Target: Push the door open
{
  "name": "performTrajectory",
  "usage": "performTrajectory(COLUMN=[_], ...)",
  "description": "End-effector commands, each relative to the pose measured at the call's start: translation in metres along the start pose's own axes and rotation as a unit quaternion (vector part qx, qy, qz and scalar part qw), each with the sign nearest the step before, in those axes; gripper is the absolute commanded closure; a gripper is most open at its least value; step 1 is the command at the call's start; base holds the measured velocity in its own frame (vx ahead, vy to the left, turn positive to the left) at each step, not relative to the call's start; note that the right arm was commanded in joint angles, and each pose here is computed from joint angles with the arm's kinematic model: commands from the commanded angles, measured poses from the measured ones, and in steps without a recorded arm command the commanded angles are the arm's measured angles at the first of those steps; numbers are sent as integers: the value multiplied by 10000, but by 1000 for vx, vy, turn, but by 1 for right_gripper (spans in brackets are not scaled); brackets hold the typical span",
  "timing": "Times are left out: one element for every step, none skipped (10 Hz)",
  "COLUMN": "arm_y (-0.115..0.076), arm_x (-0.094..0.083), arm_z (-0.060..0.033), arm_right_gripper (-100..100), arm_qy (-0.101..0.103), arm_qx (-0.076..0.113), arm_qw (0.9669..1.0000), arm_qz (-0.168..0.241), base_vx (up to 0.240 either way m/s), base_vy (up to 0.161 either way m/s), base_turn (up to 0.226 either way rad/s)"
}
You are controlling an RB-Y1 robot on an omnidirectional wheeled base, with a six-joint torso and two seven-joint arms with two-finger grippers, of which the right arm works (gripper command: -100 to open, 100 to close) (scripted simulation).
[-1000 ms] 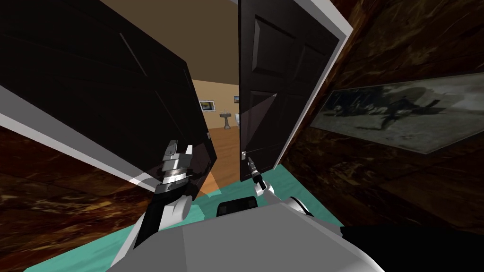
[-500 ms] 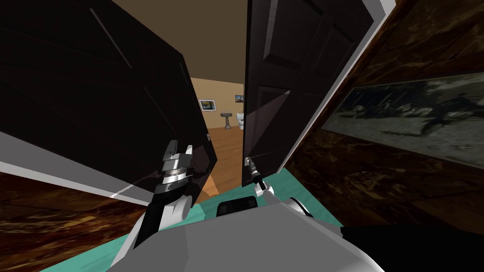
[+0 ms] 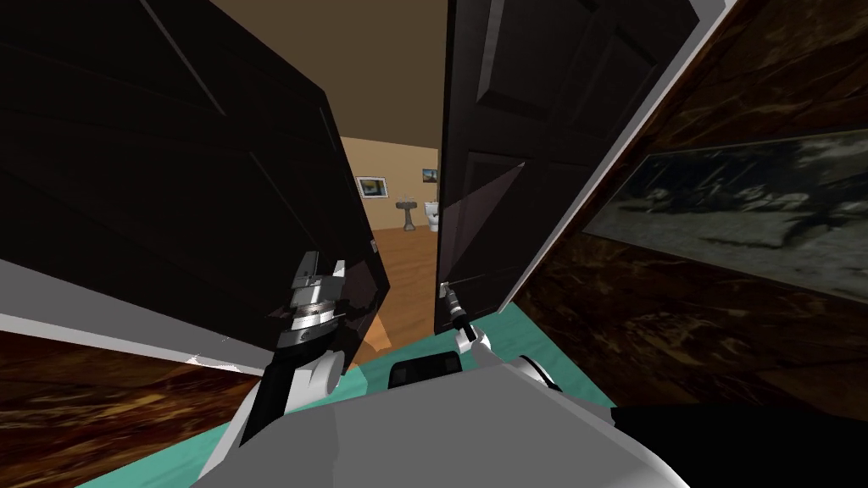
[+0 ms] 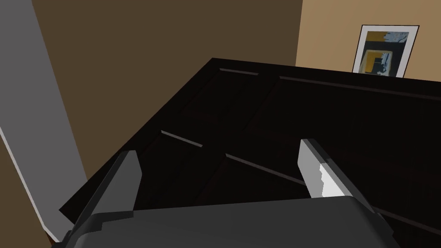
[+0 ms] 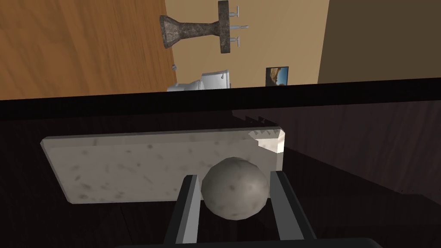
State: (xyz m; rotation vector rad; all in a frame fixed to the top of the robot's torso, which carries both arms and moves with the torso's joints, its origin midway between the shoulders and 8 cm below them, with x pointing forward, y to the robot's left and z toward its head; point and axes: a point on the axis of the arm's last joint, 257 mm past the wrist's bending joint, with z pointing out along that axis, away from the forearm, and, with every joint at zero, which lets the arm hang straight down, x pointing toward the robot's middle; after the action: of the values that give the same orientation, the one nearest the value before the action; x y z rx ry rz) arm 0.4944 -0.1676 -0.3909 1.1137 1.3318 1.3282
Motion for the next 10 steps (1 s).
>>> performTrajectory(arm_y=[-5,-5,-5,-20,-19,-18,-18,-14,-11,-11], arm_x=[-3,-3,-3,-99,-149,-210,-210,-309,-379,-379], arm_z=[-7,-7,-7,-19,-22,-25,-25,-32,-37,-37], arm_right_gripper=[100,100,100,100,100,100,100,100,100,100], arm_qy=[-4,-4,-4,-79,-119,-172,-172,-259,-324,-324], arm_qx=[3,3,3,27,28,28,28,27,26,26], arm_qw=[10000,10000,10000,10000,9999,9998,9998,9996,9994,9994], arm_qz=[3,3,3,-42,-62,-85,-85,-119,-142,-142], base_vx=[-10,-6,0,101,188,187,117,144,190,134], base_vy=[-3,0,0,51,65,45,34,37,76,59], base_turn=[-1,-3,0,-24,-46,-20,5,-44,-49,-14])
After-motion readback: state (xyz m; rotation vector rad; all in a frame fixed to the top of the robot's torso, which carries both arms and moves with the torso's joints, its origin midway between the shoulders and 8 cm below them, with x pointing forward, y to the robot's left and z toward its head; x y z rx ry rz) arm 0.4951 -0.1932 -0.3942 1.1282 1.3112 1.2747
